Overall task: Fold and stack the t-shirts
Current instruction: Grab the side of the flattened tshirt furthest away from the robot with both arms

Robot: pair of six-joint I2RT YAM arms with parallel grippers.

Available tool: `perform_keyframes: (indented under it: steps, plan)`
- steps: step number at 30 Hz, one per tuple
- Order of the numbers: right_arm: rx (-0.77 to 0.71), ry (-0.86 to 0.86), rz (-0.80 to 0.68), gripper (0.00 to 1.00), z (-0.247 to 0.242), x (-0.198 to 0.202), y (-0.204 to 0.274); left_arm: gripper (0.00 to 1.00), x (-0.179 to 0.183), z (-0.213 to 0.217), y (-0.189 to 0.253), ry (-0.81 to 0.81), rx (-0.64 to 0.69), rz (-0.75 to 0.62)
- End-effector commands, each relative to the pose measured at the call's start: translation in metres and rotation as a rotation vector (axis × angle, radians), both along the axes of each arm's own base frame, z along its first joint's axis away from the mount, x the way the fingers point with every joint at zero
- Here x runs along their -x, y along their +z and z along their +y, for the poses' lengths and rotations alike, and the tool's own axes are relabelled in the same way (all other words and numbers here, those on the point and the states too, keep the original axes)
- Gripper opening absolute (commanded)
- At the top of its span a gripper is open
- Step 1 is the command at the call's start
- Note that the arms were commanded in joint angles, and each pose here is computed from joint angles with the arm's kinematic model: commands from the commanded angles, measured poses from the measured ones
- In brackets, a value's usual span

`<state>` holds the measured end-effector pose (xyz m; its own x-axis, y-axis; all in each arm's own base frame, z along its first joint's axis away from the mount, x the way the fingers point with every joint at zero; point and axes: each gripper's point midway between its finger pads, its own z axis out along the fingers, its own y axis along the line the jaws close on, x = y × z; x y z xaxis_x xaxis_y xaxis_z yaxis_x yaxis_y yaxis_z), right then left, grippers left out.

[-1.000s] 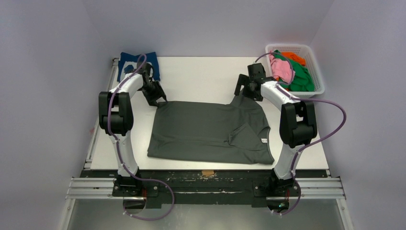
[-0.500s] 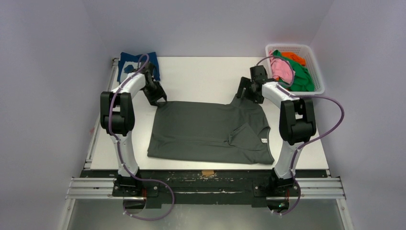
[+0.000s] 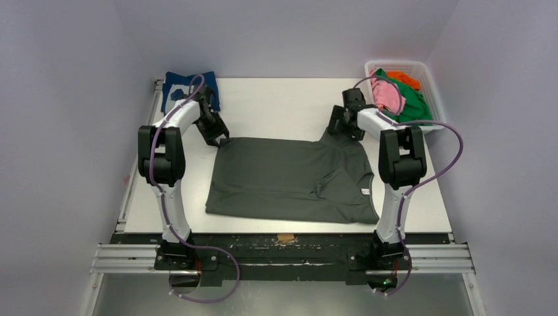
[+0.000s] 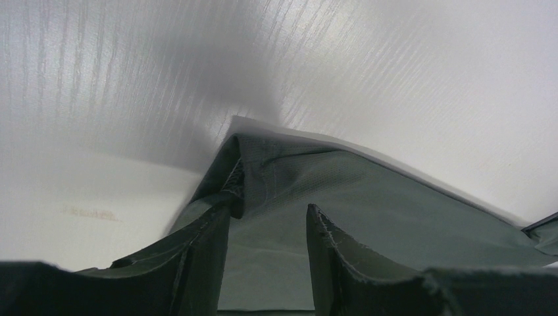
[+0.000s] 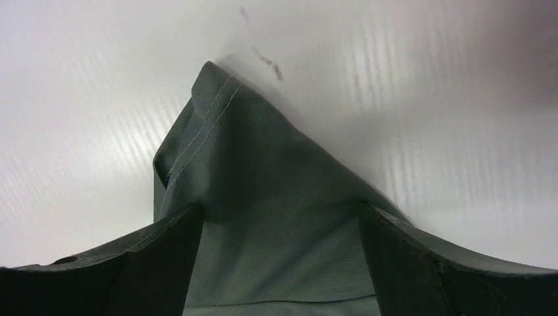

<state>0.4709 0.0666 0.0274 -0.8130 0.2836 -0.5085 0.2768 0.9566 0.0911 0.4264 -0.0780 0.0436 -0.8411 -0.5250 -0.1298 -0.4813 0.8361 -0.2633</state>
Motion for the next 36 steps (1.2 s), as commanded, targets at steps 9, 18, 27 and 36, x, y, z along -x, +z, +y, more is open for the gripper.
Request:
perform_keyframes:
  steps: [9,18,27,36]
  plan:
    - [0.071,0.065,0.004,0.85,-0.044,-0.023,-0.001,0.43,-0.018,-0.024,0.012,0.005,0.027,-0.025]
    - [0.114,0.141,-0.034,0.84,-0.046,-0.042,0.010,0.44,-0.035,-0.019,0.010,0.096,-0.068,-0.045]
    - [0.100,0.164,-0.063,0.84,-0.042,-0.040,0.018,0.39,-0.029,-0.025,-0.008,0.343,-0.023,-0.040]
    - [0.093,0.186,-0.104,0.84,-0.039,-0.039,0.037,0.32,-0.043,-0.015,-0.011,0.494,-0.094,-0.031]
